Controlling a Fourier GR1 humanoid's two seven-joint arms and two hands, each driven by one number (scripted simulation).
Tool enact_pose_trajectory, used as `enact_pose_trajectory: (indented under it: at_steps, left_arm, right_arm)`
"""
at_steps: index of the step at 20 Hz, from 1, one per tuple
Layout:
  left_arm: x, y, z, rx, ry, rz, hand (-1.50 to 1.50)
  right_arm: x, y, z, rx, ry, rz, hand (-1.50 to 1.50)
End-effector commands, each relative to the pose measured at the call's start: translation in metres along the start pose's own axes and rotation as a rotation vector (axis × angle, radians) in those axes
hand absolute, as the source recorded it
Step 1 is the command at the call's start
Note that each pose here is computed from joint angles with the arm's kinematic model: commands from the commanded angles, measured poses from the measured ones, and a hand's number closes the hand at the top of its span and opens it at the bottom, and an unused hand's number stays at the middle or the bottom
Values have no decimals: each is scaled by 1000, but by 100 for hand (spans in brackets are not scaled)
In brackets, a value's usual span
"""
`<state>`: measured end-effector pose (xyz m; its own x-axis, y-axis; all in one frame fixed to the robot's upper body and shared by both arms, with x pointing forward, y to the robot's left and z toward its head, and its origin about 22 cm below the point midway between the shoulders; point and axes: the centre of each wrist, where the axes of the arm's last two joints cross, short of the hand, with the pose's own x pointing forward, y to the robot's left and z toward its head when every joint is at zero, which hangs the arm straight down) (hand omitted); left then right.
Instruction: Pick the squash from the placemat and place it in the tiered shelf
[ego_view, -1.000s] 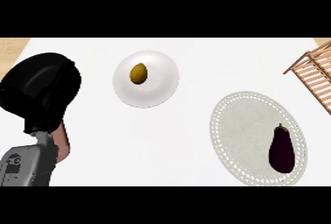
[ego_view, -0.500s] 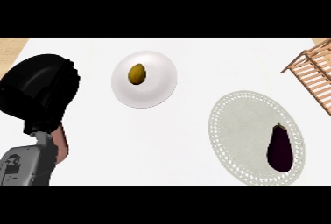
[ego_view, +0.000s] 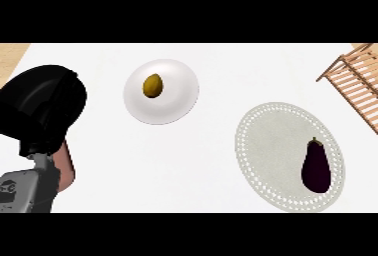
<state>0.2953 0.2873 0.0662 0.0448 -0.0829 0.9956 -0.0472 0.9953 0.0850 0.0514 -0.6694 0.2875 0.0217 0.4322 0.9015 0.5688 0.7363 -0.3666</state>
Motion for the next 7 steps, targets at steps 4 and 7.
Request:
enact_pose_trajectory:
  at_steps: [4,7]
  left_arm:
    - [0,16,-2,29,-1,-6,0]
    - [1,-1,7,12,11,-1,0]
  right_arm:
    - [-15,-12,24,113,-132,17,-150]
    - [-11,-16,29,138,-163,51,-150]
